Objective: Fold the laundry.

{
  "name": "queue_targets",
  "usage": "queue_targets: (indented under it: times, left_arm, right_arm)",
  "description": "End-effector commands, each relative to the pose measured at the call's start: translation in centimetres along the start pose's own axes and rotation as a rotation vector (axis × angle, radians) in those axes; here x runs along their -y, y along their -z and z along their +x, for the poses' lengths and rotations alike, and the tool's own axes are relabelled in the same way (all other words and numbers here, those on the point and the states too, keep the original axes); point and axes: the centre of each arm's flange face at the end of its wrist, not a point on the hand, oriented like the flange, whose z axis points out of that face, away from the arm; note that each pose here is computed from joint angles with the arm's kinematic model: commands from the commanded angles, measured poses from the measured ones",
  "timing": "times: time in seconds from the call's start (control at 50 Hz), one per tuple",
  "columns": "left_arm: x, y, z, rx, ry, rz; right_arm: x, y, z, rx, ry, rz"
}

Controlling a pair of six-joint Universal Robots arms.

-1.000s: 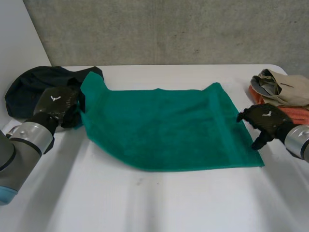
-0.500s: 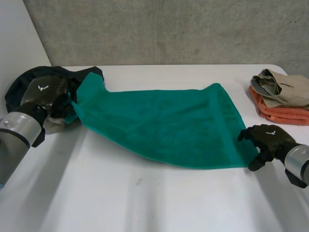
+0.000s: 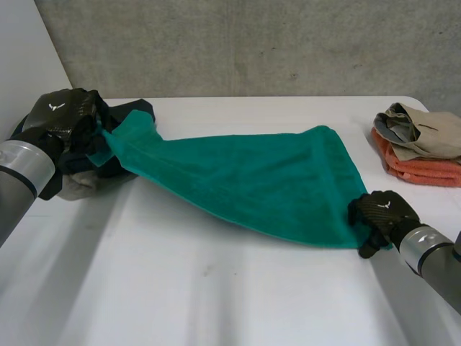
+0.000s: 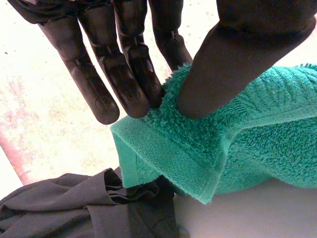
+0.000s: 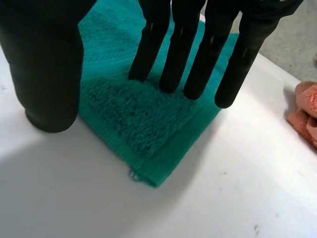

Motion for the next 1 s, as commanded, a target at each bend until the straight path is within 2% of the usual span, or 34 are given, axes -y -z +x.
queue_targets:
  times: [0.02, 0.34, 0.4, 0.48, 0.56, 0.66, 0.74, 0.82, 0.88, 1.0]
  left_arm:
    - [0.2, 0.0, -0.1, 0.005, -0.003, 0.006]
    - [0.2, 0.5, -1.0, 0.025, 0.003, -0.019]
    - [-0.1, 1.1, -1.0, 0.027, 0.010, -0.068]
    - [-1.3, 3.6, -0.1, -0.015, 0.004, -0.219]
    - [-2.7, 6.9, 1.3, -0.128, -0.068, -0.407]
    - [-4.7, 11.3, 2.2, -0.279, -0.186, -0.681]
    - [-5.4, 12.8, 2.0, -0.356, -0.243, -0.799]
    - [-5.7, 11.7, 1.0, -0.363, -0.315, -0.774]
    - [-5.7, 10.6, 0.9, -0.350, -0.315, -0.737]
    - [-6.1, 5.7, 0.2, -0.211, -0.284, -0.614]
  right_arm:
    - [1.1, -0.6, 0.1, -0.015, 0.016, 0.039]
    - [2.9, -2.8, 1.5, -0.062, 0.056, 0.073]
    - [4.1, -1.8, 1.6, -0.049, 0.062, 0.078]
    - [6.7, 1.1, 2.1, -0.050, 0.128, 0.091]
    - [6.8, 4.5, 2.4, -0.006, 0.219, -0.056]
    - [4.2, 7.8, 2.6, 0.131, 0.299, -0.372]
    - [3.4, 8.9, 2.9, 0.185, 0.317, -0.497]
    - [3.7, 7.7, 3.6, 0.132, 0.295, -0.458]
    - [4.1, 6.8, 3.4, 0.116, 0.264, -0.414]
    - [5.9, 3.0, 2.4, 0.048, 0.205, -0.223]
